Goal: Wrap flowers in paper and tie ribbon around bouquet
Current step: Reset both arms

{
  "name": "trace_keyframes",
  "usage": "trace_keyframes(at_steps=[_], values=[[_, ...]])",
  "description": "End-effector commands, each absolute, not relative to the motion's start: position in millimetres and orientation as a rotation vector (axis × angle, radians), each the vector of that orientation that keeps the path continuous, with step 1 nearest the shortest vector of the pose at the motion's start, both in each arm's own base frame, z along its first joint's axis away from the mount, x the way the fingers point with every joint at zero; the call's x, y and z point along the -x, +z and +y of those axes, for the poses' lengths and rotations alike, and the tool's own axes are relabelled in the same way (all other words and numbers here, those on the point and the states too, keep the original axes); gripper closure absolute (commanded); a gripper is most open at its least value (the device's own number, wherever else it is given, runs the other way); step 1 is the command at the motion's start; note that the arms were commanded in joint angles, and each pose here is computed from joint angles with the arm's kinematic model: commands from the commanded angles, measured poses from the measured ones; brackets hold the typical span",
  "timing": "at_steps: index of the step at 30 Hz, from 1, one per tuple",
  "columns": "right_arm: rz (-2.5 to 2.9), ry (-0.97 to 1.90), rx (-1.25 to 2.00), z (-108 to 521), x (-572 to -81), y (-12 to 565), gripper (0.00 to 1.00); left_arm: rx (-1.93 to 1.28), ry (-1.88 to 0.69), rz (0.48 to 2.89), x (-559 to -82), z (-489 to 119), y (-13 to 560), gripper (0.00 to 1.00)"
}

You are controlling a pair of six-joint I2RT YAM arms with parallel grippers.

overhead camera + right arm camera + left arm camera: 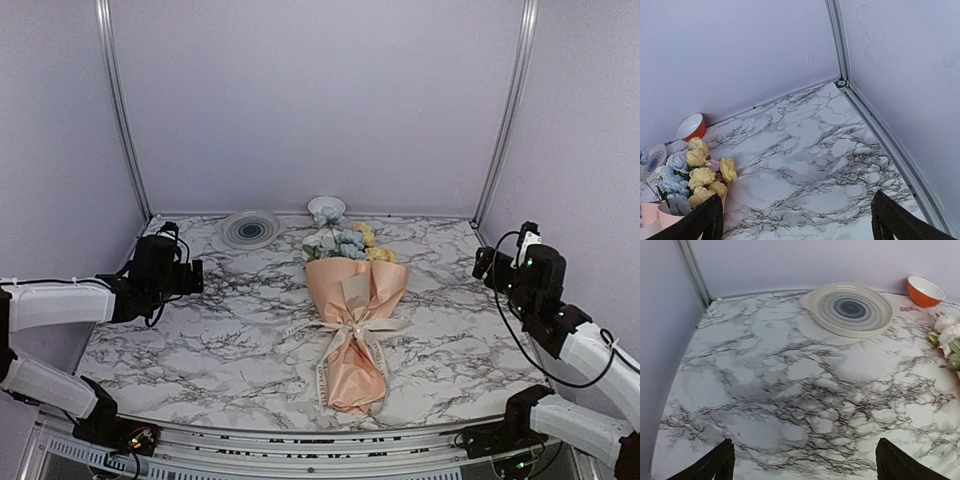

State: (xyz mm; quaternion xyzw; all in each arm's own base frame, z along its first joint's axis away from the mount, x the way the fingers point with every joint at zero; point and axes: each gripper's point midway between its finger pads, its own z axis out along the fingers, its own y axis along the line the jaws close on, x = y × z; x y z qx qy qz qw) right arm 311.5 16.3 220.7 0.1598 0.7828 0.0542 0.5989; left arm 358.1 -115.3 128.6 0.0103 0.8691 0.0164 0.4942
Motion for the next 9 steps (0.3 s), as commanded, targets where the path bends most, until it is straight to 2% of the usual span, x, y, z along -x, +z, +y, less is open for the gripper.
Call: trace_keyframes(at_steps=[1,9], values=[[1.679,0.047,-0.471,-10,-302,221,0.0,0.24,0.412,1.934,-341,-33,156,0.01],[1.726,-0.004,-0.501,-17,-296,185,0.0,0.297,0.487,1.848,-327,-3,161,0.01]])
